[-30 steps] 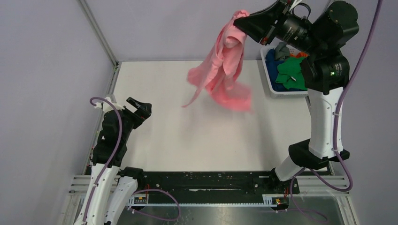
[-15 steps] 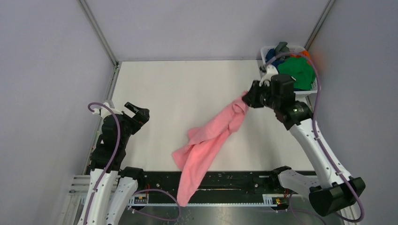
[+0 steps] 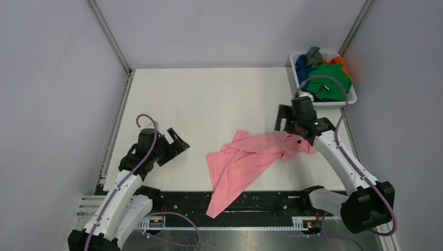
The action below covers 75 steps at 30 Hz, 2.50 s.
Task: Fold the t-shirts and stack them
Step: Move the tshirt to the center of the board, then flatten out the tshirt
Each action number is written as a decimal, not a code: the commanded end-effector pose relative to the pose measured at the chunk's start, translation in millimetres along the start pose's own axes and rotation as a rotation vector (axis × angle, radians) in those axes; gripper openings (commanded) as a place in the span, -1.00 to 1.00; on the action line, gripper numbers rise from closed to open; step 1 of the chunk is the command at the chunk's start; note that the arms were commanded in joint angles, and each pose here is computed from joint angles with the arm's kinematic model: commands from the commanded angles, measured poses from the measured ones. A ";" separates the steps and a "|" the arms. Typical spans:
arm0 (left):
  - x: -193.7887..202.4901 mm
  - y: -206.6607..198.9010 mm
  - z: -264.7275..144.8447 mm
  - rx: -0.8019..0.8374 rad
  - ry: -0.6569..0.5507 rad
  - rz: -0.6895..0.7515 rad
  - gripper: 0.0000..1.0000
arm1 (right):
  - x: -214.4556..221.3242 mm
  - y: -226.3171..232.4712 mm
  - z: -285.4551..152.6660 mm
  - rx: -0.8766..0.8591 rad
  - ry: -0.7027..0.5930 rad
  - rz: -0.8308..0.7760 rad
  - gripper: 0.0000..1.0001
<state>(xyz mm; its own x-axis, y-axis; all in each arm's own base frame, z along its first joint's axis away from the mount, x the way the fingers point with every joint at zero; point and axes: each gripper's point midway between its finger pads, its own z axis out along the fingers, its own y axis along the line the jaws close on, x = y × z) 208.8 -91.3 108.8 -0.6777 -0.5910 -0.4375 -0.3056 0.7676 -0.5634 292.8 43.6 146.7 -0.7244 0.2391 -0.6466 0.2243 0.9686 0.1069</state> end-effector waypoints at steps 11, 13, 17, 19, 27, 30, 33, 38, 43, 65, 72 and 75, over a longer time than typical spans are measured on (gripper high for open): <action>189.7 -55.2 -14.2 0.280 0.635 0.426 0.87 | 84.4 194.1 48.5 -0.405 0.233 -0.319 0.97; 207.9 -58.3 -13.9 0.279 0.695 0.485 0.77 | 89.5 197.1 62.5 -0.367 0.258 -0.288 0.96; 226.7 -47.1 -5.4 0.170 0.777 0.571 0.48 | 86.7 192.1 87.1 -0.252 0.235 -0.225 0.96; 233.6 -38.9 -2.7 0.122 0.802 0.599 0.30 | 86.0 188.3 95.8 -0.201 0.227 -0.209 0.96; 204.2 -34.0 8.8 -0.042 0.660 0.668 -1.00 | 91.6 178.0 119.2 -0.062 0.261 -0.211 0.93; 177.8 -37.0 8.6 -0.115 0.553 0.693 -1.00 | 90.9 177.4 120.4 -0.022 0.261 -0.253 0.90; 158.5 -36.1 5.1 -0.166 0.497 0.692 -1.00 | 88.9 177.2 120.3 0.017 0.256 -0.283 0.89; 124.3 -31.3 -1.4 -0.263 0.396 0.691 -1.00 | 89.7 177.7 118.7 0.043 0.267 -0.304 0.66; 105.6 -32.4 -6.8 -0.275 0.336 0.668 -1.00 | 102.1 172.8 114.2 0.043 0.322 -0.303 0.33; -16.3 -103.1 -53.6 -0.208 -0.176 0.562 -1.00 | -75.7 134.3 -60.2 -0.075 -0.327 -0.293 -1.00; -70.8 -159.2 -130.1 0.055 -0.365 0.512 -1.00 | -118.0 109.8 -191.0 -0.357 -0.591 -0.233 -1.00; -83.1 -196.1 -180.8 0.317 -0.419 0.527 -1.00 | -132.6 97.1 -255.4 -0.498 -0.703 -0.170 -1.00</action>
<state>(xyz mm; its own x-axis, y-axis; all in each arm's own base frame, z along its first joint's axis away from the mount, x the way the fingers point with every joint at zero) 212.7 -153.6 289.0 -0.5454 -0.1799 -0.8186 0.0491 0.9682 -0.2455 273.4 130.0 383.4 -0.2271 0.1175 -0.9668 -0.1664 0.9734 0.1574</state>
